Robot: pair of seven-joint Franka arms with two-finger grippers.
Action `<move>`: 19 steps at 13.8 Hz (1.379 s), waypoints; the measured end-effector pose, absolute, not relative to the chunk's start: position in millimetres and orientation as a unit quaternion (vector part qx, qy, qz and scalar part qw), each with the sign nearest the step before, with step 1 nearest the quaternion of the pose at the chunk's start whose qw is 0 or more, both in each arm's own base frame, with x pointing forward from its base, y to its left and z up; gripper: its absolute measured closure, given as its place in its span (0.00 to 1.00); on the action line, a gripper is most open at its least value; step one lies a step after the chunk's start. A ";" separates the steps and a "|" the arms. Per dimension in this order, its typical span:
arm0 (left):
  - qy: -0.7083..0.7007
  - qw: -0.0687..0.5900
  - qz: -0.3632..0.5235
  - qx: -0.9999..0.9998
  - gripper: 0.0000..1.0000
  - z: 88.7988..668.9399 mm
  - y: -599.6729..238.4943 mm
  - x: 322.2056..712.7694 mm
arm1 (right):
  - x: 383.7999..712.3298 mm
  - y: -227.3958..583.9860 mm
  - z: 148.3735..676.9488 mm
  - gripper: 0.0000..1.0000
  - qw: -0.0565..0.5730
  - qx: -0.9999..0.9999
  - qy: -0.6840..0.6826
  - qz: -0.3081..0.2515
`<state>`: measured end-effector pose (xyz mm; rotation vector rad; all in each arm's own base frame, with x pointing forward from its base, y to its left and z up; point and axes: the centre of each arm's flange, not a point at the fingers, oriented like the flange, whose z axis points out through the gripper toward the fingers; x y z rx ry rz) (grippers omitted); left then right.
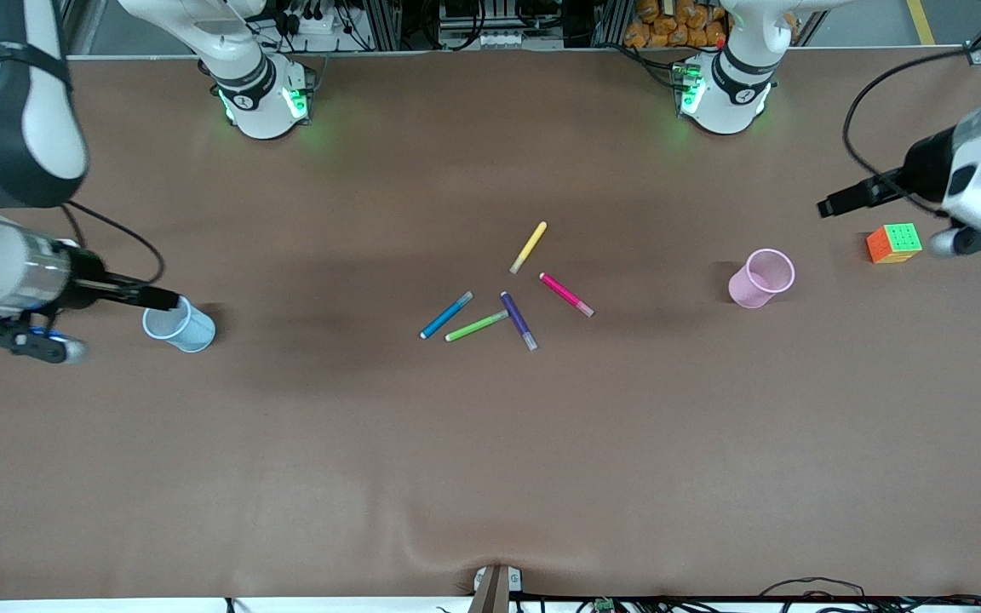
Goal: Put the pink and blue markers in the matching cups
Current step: 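Move the left gripper toward the pink marker while the right gripper reaches the blue marker, then grasp the pink marker with the left gripper while the right gripper grasps the blue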
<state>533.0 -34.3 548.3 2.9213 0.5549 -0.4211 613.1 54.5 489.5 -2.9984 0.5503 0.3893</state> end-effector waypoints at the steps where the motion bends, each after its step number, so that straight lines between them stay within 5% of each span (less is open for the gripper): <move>1: 0.196 0.076 -0.150 0.966 0.00 534.0 -37.3 540.6 | 611.0 79.1 487.0 0.00 0.032 -0.970 0.202 0.132; 10: 0.291 0.113 -0.213 0.926 0.00 408.5 -110.5 576.3 | 578.4 306.0 374.5 0.00 0.035 -0.932 0.355 0.069; 19: 0.396 0.133 -0.254 0.872 0.00 313.5 -175.4 569.3 | 533.2 396.6 263.9 0.00 0.037 -0.906 0.416 0.059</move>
